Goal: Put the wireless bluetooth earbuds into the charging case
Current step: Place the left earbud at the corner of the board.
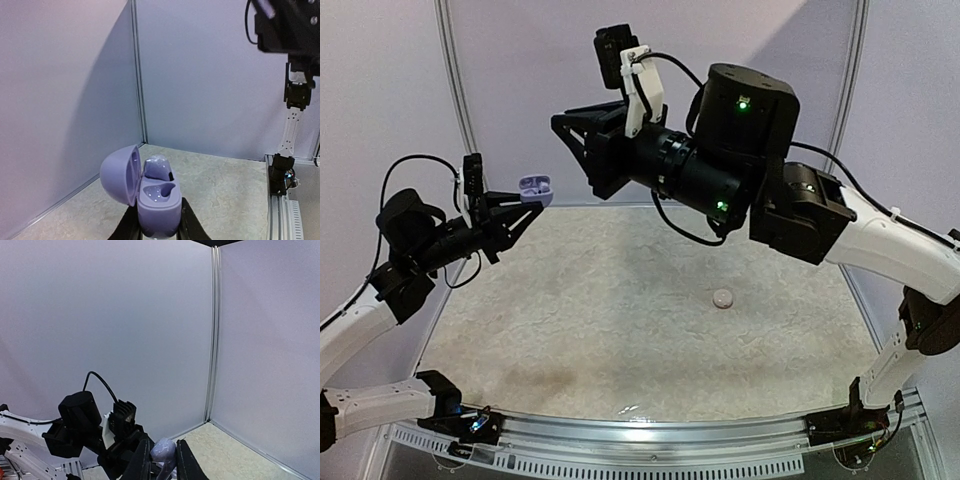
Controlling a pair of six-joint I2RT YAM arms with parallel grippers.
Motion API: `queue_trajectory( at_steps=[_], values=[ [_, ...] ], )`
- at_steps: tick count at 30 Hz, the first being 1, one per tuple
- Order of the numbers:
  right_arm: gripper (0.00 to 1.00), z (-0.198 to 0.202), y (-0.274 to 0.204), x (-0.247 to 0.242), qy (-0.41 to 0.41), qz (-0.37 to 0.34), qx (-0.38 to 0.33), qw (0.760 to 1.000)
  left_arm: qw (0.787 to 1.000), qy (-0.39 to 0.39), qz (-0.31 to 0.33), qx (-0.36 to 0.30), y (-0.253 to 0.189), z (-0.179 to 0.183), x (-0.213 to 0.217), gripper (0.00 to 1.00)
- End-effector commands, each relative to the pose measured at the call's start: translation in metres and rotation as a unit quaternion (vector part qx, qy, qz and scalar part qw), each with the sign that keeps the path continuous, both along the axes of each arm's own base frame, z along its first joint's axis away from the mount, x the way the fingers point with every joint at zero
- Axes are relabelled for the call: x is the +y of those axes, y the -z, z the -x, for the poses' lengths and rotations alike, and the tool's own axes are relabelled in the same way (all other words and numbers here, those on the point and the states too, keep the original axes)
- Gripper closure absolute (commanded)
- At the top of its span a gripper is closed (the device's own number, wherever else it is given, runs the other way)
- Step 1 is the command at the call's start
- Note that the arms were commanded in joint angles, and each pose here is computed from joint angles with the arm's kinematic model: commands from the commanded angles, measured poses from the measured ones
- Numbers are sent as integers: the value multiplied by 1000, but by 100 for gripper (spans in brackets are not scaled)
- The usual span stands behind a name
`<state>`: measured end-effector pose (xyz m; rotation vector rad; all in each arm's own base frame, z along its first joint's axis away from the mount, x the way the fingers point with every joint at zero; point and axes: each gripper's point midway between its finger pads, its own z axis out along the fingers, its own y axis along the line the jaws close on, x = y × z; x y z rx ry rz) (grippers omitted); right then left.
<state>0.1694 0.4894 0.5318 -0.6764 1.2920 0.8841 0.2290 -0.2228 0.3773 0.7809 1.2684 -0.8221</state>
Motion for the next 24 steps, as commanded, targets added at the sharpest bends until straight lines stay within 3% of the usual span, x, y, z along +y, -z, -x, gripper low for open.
queue_trajectory(
  at_steps=[1, 6, 10, 12, 14, 16, 19, 24],
  values=[
    [92, -19, 57, 10, 51, 66, 20, 996, 999, 21, 20, -27, -26, 10, -4, 100],
    [99, -42, 118, -38, 162, 120, 112, 973, 999, 15, 24, -15, -19, 10, -2, 100],
    [100, -42, 169, -80, 194, 99, 182, 959, 999, 20, 31, -10, -15, 12, -2, 100],
    [100, -46, 202, -108, 225, 118, 236, 938, 999, 23, 33, -9, -14, 13, -3, 100],
    [100, -47, 252, -138, 270, 187, 291, 898, 999, 22, 34, -10, -14, 13, -3, 100],
    [100, -40, 305, -163, 308, 228, 382, 841, 999, 22, 34, -10, -13, 14, -3, 100],
    [100, -15, 374, -185, 323, 307, 461, 767, 999, 23, 36, -10, -12, 16, -2, 100],
    [100, 23, 451, -182, 269, 353, 560, 700, 999, 23, 40, -7, -10, 17, -1, 100]
  ],
)
